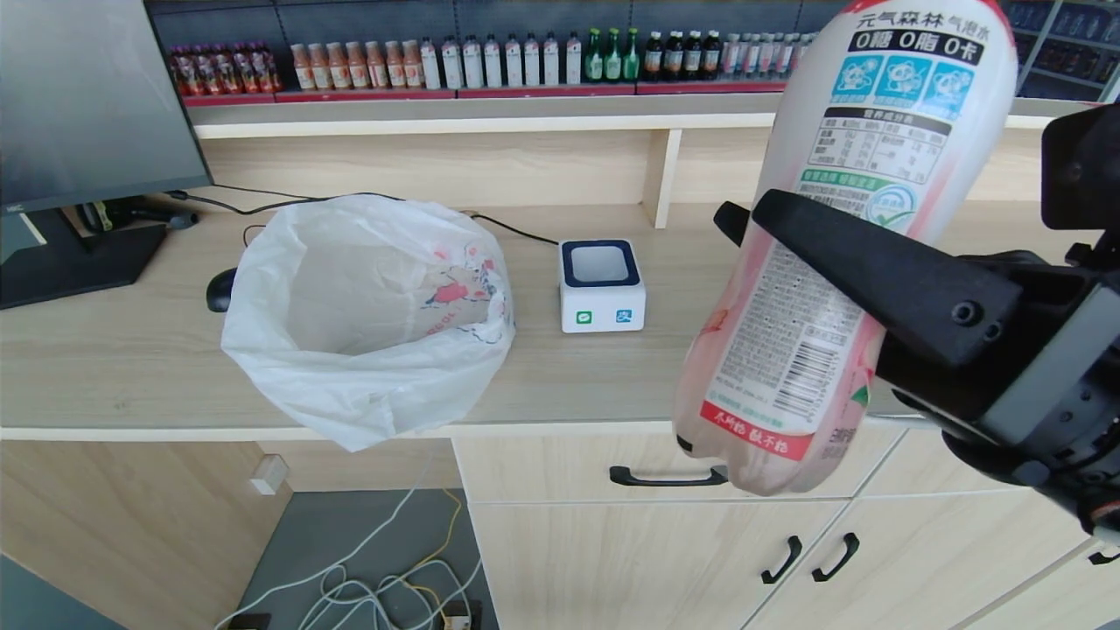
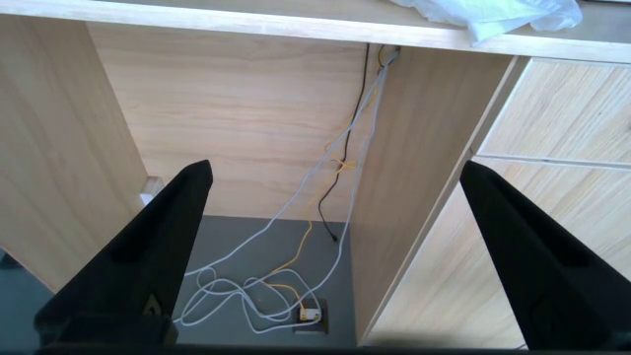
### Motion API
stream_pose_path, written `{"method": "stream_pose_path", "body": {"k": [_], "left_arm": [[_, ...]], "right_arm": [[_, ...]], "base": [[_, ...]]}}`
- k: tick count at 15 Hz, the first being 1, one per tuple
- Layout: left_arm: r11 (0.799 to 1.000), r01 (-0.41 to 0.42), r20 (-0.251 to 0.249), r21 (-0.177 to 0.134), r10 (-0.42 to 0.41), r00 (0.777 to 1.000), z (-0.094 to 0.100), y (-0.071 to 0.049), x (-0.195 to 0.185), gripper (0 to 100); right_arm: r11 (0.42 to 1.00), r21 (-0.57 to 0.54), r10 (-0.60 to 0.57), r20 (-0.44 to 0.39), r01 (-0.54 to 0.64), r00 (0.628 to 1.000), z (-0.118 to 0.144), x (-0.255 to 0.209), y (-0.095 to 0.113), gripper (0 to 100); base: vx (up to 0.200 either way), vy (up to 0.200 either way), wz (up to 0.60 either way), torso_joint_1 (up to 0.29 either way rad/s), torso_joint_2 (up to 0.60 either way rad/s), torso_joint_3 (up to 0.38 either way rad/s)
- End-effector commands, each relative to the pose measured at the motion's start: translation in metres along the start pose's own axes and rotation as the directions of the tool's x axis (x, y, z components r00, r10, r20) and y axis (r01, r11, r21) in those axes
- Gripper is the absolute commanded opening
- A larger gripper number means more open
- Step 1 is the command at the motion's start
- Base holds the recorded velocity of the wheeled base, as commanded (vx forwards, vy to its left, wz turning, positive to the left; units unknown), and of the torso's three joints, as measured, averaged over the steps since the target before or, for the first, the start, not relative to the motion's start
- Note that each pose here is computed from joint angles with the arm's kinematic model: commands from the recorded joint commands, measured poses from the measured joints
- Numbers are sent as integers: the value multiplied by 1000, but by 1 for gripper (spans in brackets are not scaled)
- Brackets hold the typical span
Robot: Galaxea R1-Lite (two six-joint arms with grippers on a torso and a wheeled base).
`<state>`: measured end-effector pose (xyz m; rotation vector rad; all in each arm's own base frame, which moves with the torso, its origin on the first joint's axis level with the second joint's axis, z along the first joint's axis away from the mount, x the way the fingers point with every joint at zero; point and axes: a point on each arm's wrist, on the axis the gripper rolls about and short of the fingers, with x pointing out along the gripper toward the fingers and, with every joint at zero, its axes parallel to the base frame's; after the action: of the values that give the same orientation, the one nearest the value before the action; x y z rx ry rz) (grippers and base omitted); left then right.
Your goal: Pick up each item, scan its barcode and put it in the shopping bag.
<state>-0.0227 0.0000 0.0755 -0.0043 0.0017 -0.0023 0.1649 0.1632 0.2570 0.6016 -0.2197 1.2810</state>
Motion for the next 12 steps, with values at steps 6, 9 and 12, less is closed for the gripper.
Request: {"method": "stream_pose_path", "body": {"k": [6, 9, 12], "left_arm": [[1000, 1, 0, 0, -1, 1000, 0, 0, 0, 100], [1000, -1, 0, 0, 1, 1000, 0, 0, 0, 100], [1000, -1, 0, 0, 1, 1000, 0, 0, 0, 100]], "right_arm": [[1000, 15, 17, -15, -16, 1000, -5, 2, 3, 0], [1000, 13, 17, -15, -16, 1000, -5, 2, 4, 0], [1000, 13, 17, -15, -16, 1000, -5, 2, 4, 0]], "base": [[0, 0, 0, 0, 0, 0], [0, 0, 0, 0, 0, 0], [0, 0, 0, 0, 0, 0]]}}
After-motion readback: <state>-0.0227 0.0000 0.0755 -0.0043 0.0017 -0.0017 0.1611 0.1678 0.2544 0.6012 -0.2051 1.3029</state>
